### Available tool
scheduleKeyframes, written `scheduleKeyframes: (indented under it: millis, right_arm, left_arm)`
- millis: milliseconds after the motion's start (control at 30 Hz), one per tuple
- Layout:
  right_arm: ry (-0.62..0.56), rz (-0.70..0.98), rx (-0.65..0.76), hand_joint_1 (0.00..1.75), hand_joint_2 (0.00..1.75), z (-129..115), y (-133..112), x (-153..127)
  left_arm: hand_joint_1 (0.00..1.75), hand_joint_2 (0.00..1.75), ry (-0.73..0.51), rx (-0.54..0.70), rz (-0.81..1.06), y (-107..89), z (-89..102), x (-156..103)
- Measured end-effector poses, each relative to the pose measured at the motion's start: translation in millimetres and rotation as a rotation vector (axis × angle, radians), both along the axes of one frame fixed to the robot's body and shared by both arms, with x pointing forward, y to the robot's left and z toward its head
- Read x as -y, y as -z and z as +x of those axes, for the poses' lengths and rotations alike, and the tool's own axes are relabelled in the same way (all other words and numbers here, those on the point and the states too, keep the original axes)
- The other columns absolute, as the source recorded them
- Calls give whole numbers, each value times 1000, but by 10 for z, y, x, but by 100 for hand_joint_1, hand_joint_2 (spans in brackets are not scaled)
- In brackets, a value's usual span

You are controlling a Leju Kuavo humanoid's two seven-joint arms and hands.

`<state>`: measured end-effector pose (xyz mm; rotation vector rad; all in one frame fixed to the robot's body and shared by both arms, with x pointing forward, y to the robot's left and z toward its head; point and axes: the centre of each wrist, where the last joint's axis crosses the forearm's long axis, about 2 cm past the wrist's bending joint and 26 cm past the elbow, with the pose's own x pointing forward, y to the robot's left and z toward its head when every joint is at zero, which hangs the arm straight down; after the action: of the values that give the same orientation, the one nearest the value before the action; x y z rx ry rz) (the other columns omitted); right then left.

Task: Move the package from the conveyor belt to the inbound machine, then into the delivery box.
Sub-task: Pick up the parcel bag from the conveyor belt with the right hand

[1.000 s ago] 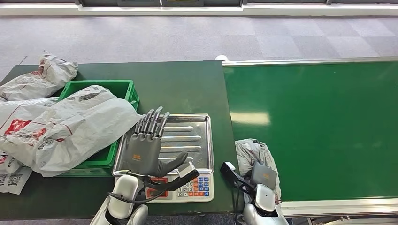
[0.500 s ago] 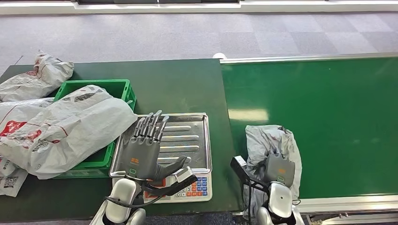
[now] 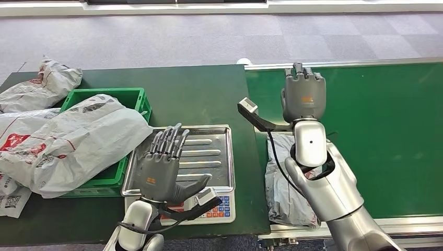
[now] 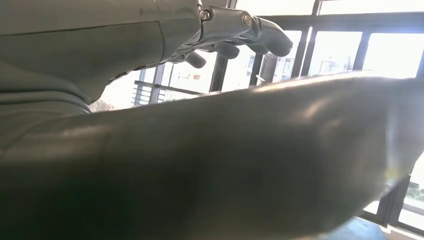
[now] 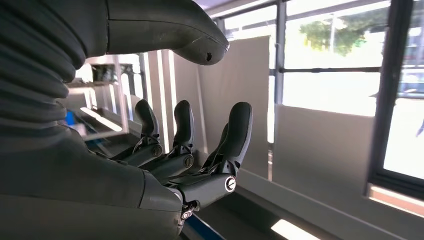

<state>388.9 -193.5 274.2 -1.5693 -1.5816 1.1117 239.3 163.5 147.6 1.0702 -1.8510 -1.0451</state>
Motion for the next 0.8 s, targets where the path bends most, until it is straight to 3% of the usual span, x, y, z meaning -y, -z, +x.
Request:
scheduleKeyframes:
  millis: [100, 133, 233, 267, 400, 500, 667, 800]
  right_arm:
    - [-95, -23, -52, 175, 175, 125, -122, -133]
    - [-120, -23, -78, 146, 175, 159, -106, -178]
    - [-157, -21, -154, 17, 175, 231, 57, -274]
    - [-159, -20, -194, 2, 175, 251, 151, -285]
    - [-130, 10, -400, 0, 175, 227, 749, -216]
    - [-40, -4, -548, 0, 175, 31, 1332, -24]
    - [181, -116, -725, 0, 175, -682, 2144, 583]
    - [289, -146, -758, 0, 175, -1236, 2283, 1057]
  left_arm:
    - [0, 0, -5, 3, -14, -11, 19, -15]
    - [0, 0, -7, 4, -19, -15, 26, -21]
    - [0, 0, -13, 6, -28, -16, 39, -41]
    - [0, 0, -17, 4, -30, -14, 41, -49]
    - [0, 0, -38, -5, -34, -5, 37, -97]
    - [0, 0, -57, -8, -31, 8, 11, -155]
    - [0, 0, -65, -12, -16, 79, -47, -246]
    - [0, 0, -75, -13, -11, 125, -84, -311]
